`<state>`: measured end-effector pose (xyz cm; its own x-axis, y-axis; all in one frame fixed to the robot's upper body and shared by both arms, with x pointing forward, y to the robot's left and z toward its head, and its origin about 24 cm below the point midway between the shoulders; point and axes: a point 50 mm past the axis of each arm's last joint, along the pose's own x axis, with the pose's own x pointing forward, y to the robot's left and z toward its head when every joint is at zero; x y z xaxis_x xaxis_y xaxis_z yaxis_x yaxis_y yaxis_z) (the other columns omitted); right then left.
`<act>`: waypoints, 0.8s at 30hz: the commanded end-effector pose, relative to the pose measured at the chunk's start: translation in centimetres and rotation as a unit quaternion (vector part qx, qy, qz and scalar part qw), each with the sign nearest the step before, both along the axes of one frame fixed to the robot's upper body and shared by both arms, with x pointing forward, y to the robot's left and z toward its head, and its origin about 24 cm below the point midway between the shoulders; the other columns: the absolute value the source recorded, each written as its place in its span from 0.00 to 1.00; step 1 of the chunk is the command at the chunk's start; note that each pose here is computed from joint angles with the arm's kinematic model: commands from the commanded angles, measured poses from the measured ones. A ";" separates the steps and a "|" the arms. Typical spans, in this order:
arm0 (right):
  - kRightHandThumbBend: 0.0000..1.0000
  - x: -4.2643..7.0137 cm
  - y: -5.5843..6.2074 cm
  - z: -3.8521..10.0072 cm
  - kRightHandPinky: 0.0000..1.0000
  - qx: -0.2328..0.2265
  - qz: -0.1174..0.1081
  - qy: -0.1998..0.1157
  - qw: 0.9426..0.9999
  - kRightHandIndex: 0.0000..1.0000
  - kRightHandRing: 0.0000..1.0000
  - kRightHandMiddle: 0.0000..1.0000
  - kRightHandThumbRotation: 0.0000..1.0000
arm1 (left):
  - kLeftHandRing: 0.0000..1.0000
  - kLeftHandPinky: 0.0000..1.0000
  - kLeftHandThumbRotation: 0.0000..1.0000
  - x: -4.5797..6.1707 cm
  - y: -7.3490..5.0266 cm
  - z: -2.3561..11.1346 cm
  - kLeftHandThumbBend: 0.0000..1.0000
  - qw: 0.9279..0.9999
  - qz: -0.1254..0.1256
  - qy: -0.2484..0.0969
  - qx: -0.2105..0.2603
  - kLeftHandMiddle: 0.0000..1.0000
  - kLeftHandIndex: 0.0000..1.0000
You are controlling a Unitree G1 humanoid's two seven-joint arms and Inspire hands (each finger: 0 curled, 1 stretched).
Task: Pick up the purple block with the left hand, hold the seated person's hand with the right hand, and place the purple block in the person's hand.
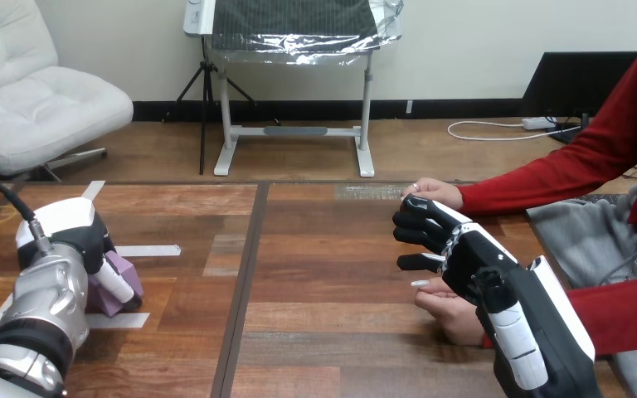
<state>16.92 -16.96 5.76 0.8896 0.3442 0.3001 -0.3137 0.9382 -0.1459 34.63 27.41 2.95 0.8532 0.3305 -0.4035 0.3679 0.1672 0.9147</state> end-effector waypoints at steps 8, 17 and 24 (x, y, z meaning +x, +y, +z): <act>0.70 0.9 0.2 2.1 0.74 0.005 -0.002 -0.058 0.998 0.85 0.84 0.85 1.00 | 0.38 0.29 0.00 1.4 -0.7 2.0 0.74 0.999 -0.005 -0.053 -0.013 0.46 0.48; 0.68 1.2 0.1 1.9 0.74 0.003 -0.008 -0.060 0.998 0.85 0.84 0.84 1.00 | 0.42 0.32 0.00 1.5 -0.8 2.2 0.79 0.997 0.001 -0.071 -0.036 0.49 0.47; 0.68 1.7 -0.2 1.8 0.74 -0.001 -0.015 -0.060 0.998 0.84 0.82 0.83 1.00 | 0.42 0.32 0.00 1.6 -1.3 2.7 0.80 0.994 -0.007 -0.092 -0.063 0.49 0.47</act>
<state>17.08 -16.99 5.84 0.8899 0.3401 0.3039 -0.3053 0.9392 -0.1572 34.72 27.45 3.20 0.8604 0.3351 -0.3838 0.3042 0.2664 0.9146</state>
